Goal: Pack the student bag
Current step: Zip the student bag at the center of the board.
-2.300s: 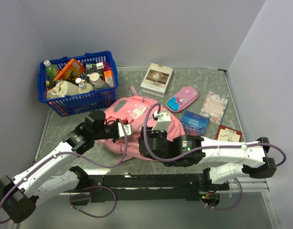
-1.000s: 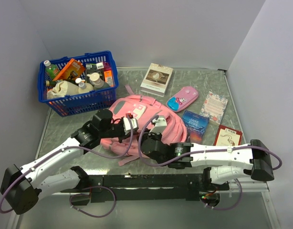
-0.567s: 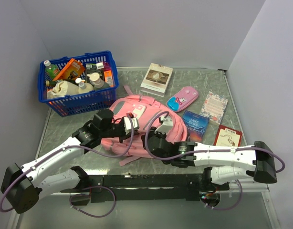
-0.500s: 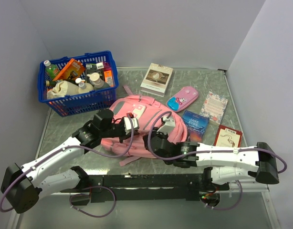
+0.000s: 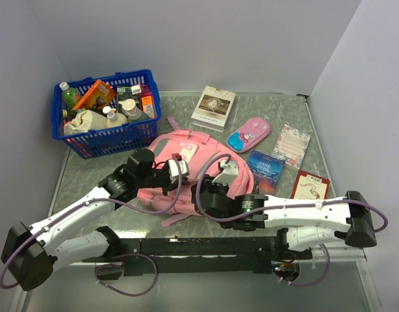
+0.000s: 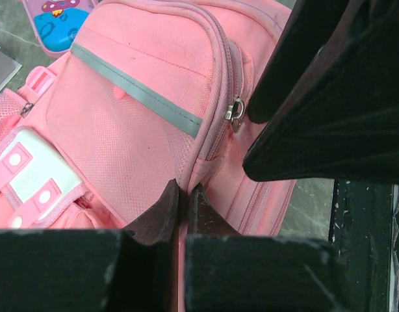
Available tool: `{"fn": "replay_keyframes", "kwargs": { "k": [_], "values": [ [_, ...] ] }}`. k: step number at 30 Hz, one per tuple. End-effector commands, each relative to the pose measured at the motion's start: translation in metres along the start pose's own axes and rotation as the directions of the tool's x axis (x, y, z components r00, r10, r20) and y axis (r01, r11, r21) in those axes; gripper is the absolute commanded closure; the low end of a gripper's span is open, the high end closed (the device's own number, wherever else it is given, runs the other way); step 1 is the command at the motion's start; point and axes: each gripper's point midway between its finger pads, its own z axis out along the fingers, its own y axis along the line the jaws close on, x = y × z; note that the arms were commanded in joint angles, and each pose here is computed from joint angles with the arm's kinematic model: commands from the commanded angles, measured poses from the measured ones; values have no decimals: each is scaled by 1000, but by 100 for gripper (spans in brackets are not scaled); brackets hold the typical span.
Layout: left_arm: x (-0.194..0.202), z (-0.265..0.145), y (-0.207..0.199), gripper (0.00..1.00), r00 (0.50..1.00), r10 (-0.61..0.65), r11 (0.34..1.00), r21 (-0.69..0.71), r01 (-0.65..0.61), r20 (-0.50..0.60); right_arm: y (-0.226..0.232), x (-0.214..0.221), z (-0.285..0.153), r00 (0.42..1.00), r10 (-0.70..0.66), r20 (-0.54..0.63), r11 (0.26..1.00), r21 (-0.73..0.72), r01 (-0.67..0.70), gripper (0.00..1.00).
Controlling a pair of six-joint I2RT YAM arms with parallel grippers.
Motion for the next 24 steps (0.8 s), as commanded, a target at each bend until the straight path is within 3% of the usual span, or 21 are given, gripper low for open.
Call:
{"fn": "replay_keyframes", "kwargs": {
  "k": [1, 8, 24],
  "values": [
    [-85, -12, 7, 99, 960, 87, 996, -22, -84, 266, -46, 8, 9, 982, -187, -5, 963, 198, 184, 45],
    [-92, -15, 2, 99, 961, 63, 998, 0, -66, 270, -74, 13, 11, 983, -182, 7, 894, 417, 163, 59],
    [-95, -14, -3, 99, 961, 56, 998, 23, -65, 272, -65, 4, 7, 963, -259, 69, 903, 372, 216, 68]
  ]
}}
